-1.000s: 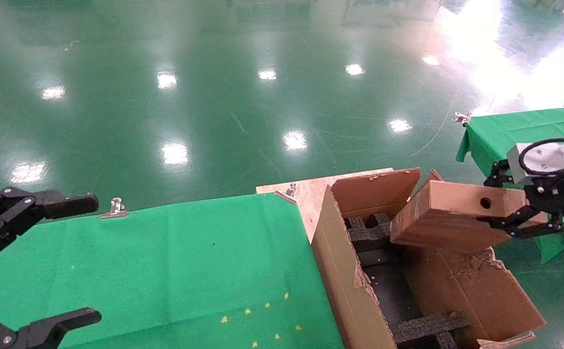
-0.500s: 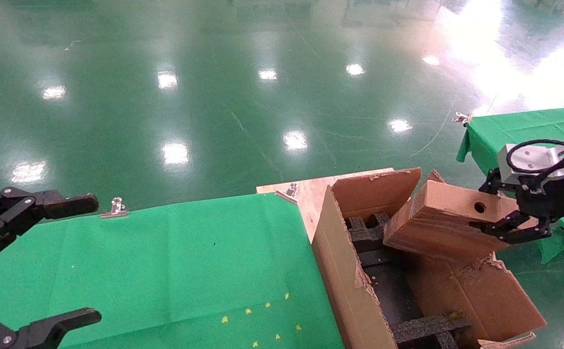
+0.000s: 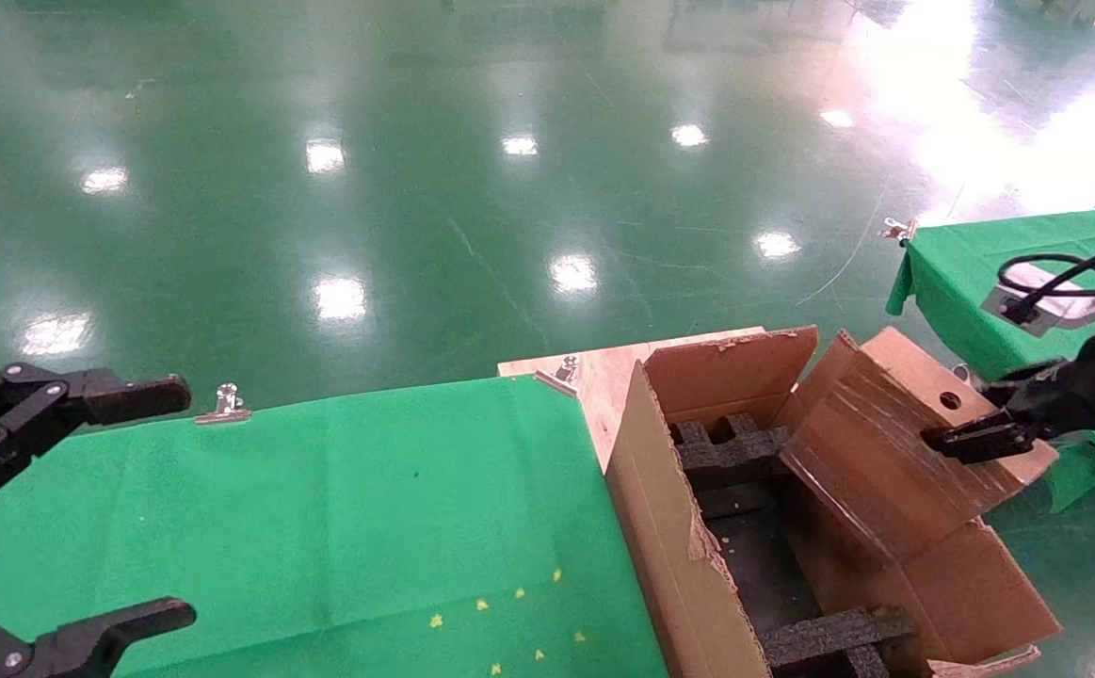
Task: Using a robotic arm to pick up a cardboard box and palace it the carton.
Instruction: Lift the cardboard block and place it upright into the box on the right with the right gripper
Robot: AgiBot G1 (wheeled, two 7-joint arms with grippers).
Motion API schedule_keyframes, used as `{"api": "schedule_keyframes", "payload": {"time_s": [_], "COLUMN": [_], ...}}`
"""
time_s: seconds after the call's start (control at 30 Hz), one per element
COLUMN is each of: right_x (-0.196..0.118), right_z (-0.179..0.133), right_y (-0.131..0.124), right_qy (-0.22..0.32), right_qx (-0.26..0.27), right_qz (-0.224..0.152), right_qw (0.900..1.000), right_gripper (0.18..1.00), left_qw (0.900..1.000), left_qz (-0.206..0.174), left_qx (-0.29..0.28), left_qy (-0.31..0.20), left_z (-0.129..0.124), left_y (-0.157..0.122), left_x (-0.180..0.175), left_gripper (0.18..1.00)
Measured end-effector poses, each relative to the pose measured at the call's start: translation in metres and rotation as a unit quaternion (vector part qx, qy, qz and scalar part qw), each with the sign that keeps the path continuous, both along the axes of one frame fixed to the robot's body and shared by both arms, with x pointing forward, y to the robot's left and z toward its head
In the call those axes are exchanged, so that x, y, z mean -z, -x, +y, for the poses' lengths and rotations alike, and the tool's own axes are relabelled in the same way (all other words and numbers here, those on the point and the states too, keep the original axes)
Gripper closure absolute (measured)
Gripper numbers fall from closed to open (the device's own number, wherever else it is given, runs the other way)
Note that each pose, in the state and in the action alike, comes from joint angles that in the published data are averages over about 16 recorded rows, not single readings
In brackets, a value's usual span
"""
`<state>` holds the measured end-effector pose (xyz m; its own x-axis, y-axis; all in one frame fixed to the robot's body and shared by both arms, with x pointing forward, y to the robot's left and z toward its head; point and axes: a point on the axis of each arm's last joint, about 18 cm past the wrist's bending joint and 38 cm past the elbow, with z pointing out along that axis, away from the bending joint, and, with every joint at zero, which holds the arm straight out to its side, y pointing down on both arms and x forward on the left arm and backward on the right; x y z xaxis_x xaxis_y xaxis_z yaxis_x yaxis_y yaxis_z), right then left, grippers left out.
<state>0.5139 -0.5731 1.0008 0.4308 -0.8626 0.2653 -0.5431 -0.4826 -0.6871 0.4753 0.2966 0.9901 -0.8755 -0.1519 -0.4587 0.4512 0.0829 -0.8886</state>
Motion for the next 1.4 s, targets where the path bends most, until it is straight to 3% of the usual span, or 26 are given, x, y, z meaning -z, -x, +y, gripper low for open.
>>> {"api": "schedule_keyframes", "payload": {"time_s": [0.2, 0.43, 1.4], "right_x": [0.013, 0.024, 0.055], "right_z": [-0.008, -0.011, -0.018], "right_y": [-0.002, -0.002, -0.015], "right_qy": [-0.062, -0.095, -0.118], "right_qx": [0.072, 0.112, 0.196], "right_qz": [0.004, 0.009, 0.021], "right_qw": [0.995, 0.989, 0.973], "right_gripper": [0.866, 0.868, 0.873], "left_qw": [1.0000, 1.0000, 1.0000], "left_qz": [0.000, 0.000, 0.000], "left_qx": [0.000, 0.000, 0.000], "left_qy": [0.000, 0.000, 0.000], "left_z": [0.000, 0.000, 0.000], "left_y": [0.000, 0.000, 0.000], "left_x": [0.000, 0.000, 0.000], "left_gripper": [0.184, 0.184, 0.184]}}
